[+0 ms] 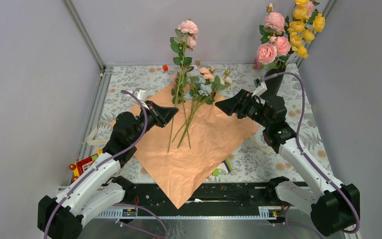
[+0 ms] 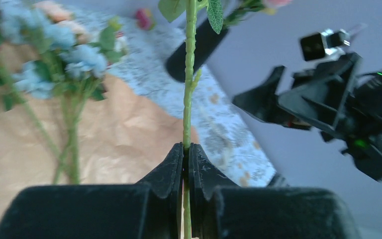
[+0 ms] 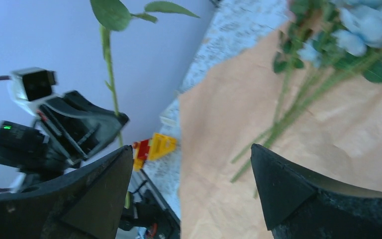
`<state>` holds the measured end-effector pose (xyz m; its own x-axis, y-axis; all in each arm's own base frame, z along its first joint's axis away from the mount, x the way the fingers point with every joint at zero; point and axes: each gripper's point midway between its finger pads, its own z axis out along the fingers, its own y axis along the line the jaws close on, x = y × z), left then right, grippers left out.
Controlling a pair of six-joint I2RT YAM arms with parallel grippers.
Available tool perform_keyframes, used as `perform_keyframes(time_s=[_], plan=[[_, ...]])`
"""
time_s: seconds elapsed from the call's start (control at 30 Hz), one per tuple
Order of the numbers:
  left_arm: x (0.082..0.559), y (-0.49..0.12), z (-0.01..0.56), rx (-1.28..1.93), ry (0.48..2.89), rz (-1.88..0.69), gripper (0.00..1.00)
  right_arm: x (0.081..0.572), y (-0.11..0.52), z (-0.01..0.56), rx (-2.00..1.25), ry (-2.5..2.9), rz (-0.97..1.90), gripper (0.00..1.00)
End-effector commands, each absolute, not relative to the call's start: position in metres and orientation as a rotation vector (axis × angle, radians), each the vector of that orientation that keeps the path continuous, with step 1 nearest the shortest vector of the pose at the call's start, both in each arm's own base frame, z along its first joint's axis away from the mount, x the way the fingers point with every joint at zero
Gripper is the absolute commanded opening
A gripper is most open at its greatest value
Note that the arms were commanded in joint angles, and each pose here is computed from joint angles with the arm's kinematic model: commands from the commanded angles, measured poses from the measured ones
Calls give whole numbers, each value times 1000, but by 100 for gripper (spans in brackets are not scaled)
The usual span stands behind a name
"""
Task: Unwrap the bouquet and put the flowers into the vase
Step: Pick up the fake flower from the wrapping paper.
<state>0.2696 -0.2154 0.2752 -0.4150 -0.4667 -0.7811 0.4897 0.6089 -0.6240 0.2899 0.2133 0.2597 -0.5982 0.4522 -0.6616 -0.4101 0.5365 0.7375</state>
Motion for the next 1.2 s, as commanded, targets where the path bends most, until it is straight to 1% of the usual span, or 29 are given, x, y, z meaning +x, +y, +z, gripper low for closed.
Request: perform_keyframes(time_s=[0.0,0.1,0.23,0.4,0.53,0.87,1.0,1.1,1.17], plan=[[230,-235,338,146,1444,-1329,0,279,243,354,-68,1604,1406,94],[217,-240,345,160,1410,-1402,0,273,261,383,-110,1545,1457,95],[207,-247,351,184,1387,-1446,0,264,287,407,-167,1507,1508,95],[200,-252,355,210,1366,-1463,0,262,310,414,-213,1511,1530,95],[198,-255,353,225,1373,-1461,0,271,315,418,-197,1515,1516,94],[194,-260,347,267,1391,-1456,0,296,322,435,-184,1501,1441,84],[194,-261,341,282,1410,-1439,0,303,324,441,-183,1496,1415,81],[194,-261,339,286,1419,-1428,0,307,327,442,-189,1503,1411,75],[195,-261,338,286,1425,-1423,0,308,328,442,-190,1502,1407,66]])
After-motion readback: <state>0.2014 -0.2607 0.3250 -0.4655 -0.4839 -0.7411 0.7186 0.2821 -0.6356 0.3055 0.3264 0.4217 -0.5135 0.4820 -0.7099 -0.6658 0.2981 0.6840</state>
